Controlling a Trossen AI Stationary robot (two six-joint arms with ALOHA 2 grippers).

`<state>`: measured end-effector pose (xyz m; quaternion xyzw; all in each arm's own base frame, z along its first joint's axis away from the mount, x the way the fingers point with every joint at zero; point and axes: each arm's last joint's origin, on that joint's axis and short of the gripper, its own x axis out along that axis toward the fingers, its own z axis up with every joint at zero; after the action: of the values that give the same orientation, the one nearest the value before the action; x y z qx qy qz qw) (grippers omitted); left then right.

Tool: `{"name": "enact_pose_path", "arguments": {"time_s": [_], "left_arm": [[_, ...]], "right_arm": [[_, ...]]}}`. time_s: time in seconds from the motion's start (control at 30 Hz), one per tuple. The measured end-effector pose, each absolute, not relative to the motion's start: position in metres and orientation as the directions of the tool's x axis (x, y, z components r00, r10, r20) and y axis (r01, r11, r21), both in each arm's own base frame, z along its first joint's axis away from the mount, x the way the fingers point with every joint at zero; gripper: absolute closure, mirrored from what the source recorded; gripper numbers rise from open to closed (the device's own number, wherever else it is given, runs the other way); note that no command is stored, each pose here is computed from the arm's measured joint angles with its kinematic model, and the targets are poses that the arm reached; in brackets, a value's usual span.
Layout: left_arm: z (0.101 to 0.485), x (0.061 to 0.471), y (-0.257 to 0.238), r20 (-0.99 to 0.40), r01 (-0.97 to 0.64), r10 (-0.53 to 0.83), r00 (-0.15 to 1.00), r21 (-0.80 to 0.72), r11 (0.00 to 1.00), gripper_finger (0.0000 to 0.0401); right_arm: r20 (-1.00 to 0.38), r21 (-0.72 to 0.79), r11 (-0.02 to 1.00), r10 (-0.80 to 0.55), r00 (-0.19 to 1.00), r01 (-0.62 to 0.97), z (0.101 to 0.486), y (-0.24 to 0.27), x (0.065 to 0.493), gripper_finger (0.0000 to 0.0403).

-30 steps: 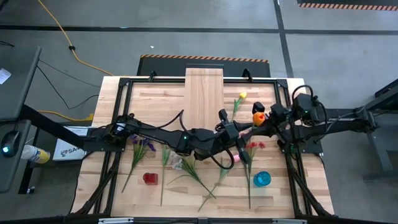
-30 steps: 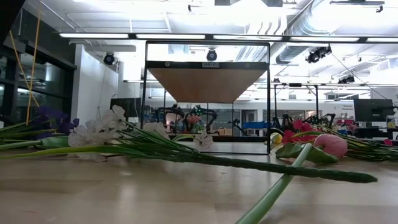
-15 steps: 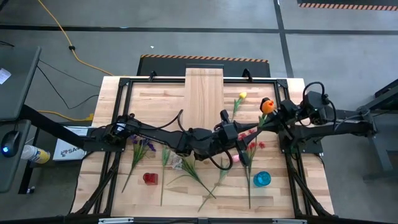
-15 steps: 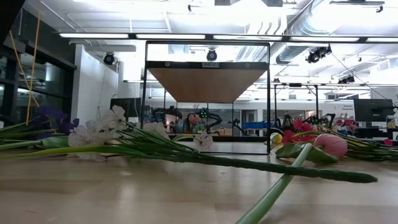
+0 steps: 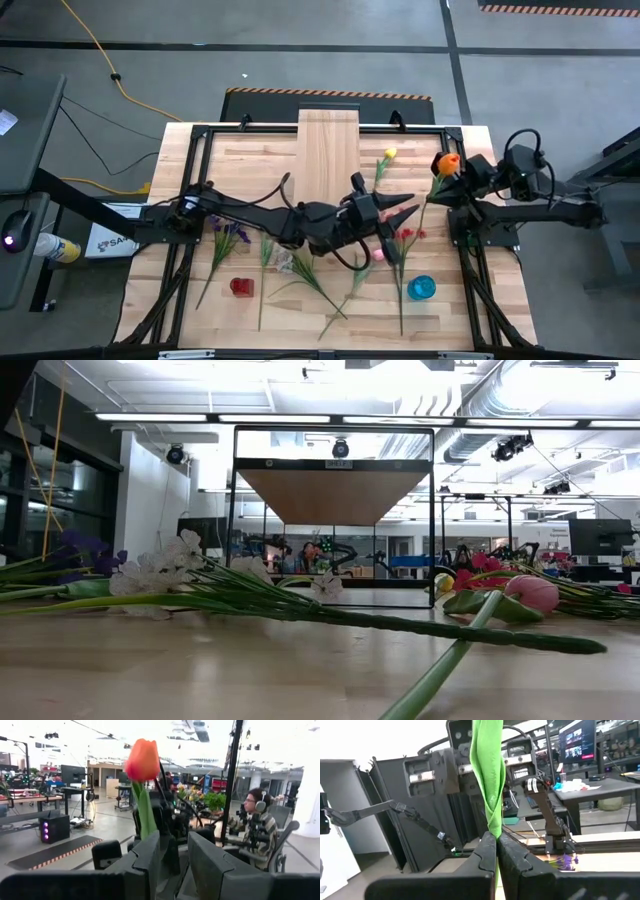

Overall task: Pick and place flowers into a vace then onto a shelf
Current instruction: Put the orange tulip into the blue vase

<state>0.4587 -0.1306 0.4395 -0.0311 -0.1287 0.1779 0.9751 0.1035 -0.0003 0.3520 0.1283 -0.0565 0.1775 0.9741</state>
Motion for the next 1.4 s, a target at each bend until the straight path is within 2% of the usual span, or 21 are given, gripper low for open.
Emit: {"name": "enact_pose_path", "arguments": {"time_s": [0.33, 0.83, 1.17, 1.4], "left_arm": [[0.439, 0.459, -0.131, 0.237, -0.339, 0.355, 0.905, -0.104, 0.935, 0.0267], [0.439, 0.459, -0.131, 0.235, -0.34, 0.355, 0.905, -0.103, 0.935, 0.0267], [0.436, 0.454, -0.132, 0.143, -0.346, 0.347, 0.927, -0.033, 0.938, 0.0267], [0.443, 0.434, -0.146, 0.065, -0.431, 0.43, 0.901, 0.015, 0.902, 0.0267]], "right_arm": [[0.154, 0.225, 0.897, 0.352, 0.923, -0.38, 0.351, 0.002, 0.092, 0.0402], [0.131, 0.201, 0.776, 0.584, 0.801, -0.598, 0.35, 0.009, 0.08, 0.0403], [0.078, 0.247, 0.714, 0.659, 0.748, -0.655, 0.344, 0.012, 0.079, 0.0403], [0.083, 0.234, 0.687, 0.691, 0.718, -0.688, 0.344, 0.013, 0.072, 0.0403]]}}
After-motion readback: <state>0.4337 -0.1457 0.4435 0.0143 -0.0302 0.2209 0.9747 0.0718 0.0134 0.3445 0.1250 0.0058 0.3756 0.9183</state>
